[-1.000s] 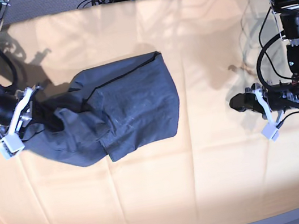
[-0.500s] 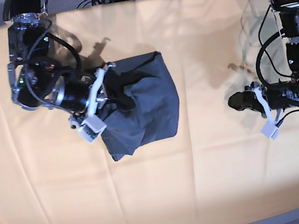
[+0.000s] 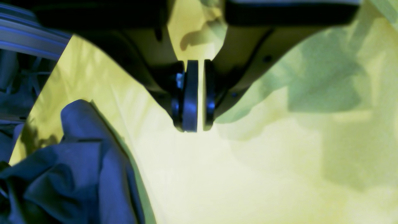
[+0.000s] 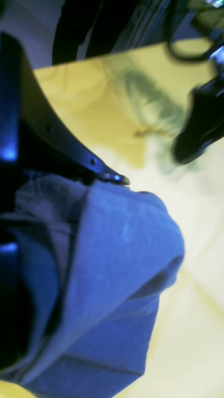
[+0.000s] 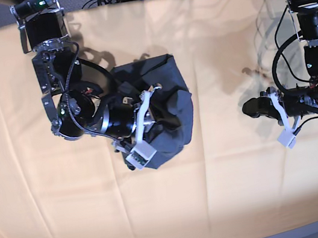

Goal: Fold the T-shirt properly
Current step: 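Fold the shirt end with the right gripper over onto the folded part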

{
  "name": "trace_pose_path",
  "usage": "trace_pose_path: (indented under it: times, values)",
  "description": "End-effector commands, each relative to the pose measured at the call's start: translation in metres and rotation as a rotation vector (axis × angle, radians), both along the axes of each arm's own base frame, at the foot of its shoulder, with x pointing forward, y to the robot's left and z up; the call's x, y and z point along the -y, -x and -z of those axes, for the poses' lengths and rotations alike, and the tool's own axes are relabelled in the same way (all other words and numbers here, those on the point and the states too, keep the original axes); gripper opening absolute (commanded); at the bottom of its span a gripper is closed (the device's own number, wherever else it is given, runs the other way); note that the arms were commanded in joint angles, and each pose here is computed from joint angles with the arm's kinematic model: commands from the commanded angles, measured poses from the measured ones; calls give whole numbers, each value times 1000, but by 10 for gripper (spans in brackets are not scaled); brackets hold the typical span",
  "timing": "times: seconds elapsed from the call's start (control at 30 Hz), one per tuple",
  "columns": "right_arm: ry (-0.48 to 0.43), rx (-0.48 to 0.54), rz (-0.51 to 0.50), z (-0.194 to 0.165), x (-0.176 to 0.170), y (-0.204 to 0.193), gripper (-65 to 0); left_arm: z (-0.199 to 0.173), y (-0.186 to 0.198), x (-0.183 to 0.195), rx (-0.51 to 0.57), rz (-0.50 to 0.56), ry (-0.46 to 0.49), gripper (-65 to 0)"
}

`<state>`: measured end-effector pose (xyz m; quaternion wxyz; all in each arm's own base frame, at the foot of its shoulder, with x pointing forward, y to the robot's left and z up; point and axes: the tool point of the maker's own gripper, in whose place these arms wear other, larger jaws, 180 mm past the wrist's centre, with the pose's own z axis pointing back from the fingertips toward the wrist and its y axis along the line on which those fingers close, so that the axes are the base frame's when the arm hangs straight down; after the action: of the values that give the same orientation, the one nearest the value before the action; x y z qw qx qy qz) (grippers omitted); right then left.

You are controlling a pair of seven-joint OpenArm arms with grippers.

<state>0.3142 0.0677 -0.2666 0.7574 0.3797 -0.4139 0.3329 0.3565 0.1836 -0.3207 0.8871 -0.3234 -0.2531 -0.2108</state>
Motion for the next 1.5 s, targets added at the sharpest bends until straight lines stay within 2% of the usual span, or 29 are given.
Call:
trace_pose_path:
  times: [0.0,0.03,0.17,0.2,0.23,0.3,0.37,0.5,0.6,0.7,0.8,0.9,0.97,1.03,1.07,1.17,1.37,1.47]
  values:
    - [-75,49,-15,-24,-11,-3,-650,-18,-10,-4,51,-9,11,-598]
    - [-86,55,-19,-27,-18,-2,-639,-18,-10,-4,51,-9,14,-598]
    - [-31,103,-4,-29,-28,-9,-298,-24,-10,1,61,-5,56,-598]
    - [-48,103,-11,-32,-30,-9,-249,-25,-10,1,61,-5,59,-598]
    - [-75,97,-31,-36,-34,-5,-234,-24,-10,1,61,-5,58,-598]
    - [-114,120,-142,-46,-48,12,-234,-24,-10,0,60,-6,53,-598]
    - [-133,115,-211,-53,-60,23,-234,-24,-10,1,60,-6,54,-598]
    - [-129,146,-272,-68,-68,26,-234,-24,-10,1,61,-5,54,-598]
    - [-124,182,-264,-79,-64,16,-234,-24,-10,0,60,-6,51,-598]
    - [-72,210,-223,-81,-54,0,-234,-25,-10,-8,61,-12,35,-598]
    - [-55,180,-197,-77,-40,-6,-234,-29,-10,-24,69,-22,-3,-598]
    - [-79,148,-212,-76,-28,-3,-235,-37,-11,-42,96,-21,-54,-598]
    - [-56,136,-203,-68,-21,-4,-235,-44,-13,-54,104,-37,-78,-598]
    - [-4,133,-166,-53,-17,-8,-287,-48,-11,-68,97,-61,-102,-598]
    - [12,132,-148,-45,-18,-10,-353,-50,-10,-75,88,-78,-115,-598]
    - [34,134,-114,-23,-26,-15,-650,-57,-10,-91,83,-119,-137,-599]
    - [195,129,-143,39,-44,-15,-650,-53,-6,-95,64,-119,-151,-607]
    - [188,188,-176,39,-61,-14,-650,-51,-5,-94,60,-118,-150,-607]
